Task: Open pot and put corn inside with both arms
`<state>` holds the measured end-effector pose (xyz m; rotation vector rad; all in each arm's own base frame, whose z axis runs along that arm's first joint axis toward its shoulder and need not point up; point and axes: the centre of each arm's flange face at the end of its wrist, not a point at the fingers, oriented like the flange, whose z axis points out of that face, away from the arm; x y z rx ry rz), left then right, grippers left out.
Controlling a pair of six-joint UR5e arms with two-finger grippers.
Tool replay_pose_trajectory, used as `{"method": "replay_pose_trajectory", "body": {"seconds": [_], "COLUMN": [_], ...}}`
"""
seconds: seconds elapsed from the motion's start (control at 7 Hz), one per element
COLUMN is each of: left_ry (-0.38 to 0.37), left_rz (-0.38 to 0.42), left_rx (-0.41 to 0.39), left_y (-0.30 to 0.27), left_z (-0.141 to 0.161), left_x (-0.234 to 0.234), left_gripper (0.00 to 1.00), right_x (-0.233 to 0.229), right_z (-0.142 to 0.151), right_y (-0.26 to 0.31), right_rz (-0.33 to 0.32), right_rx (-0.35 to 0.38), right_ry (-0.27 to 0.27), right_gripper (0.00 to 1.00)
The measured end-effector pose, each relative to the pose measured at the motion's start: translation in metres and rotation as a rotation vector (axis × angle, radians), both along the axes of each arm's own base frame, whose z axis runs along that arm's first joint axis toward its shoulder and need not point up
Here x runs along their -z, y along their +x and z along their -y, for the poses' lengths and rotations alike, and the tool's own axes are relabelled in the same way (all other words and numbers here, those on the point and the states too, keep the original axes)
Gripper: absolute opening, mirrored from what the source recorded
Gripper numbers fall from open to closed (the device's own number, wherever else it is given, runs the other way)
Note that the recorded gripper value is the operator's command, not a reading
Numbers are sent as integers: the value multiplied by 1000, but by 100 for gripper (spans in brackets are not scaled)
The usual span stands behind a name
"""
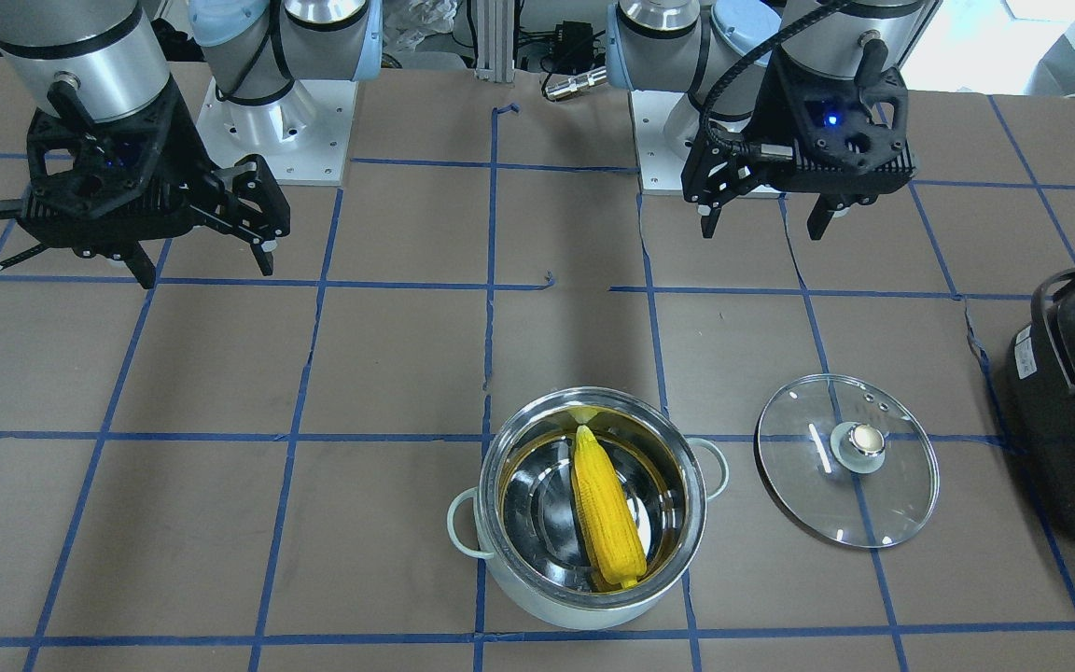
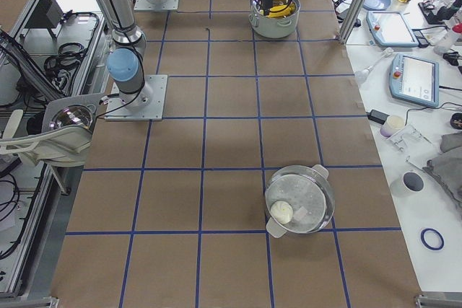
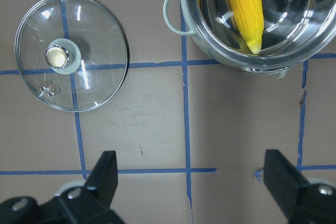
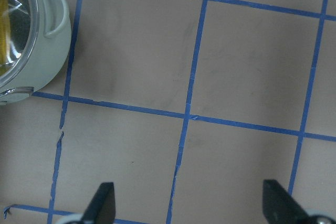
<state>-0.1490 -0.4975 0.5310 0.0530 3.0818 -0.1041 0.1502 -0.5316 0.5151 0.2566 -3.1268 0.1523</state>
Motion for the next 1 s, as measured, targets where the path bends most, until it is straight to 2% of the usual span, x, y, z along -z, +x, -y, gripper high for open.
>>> {"method": "replay_pose_trajectory", "body": {"seconds": [0.43,1.0], "left_ry": [-1,-2], "left_rz": [1,-1], "left_rx": [0,0], "left_y": [1,1], "left_z": [0,0], "left_x": [0,-1], "left_gripper": [100,100], "right_x": [5,12], "right_z": [-3,-11], "right_y": [0,-1], "right_rz": [1,2], "right_rx": [9,11], "right_ry": [-38,-44], "right_gripper": [100,100]}}
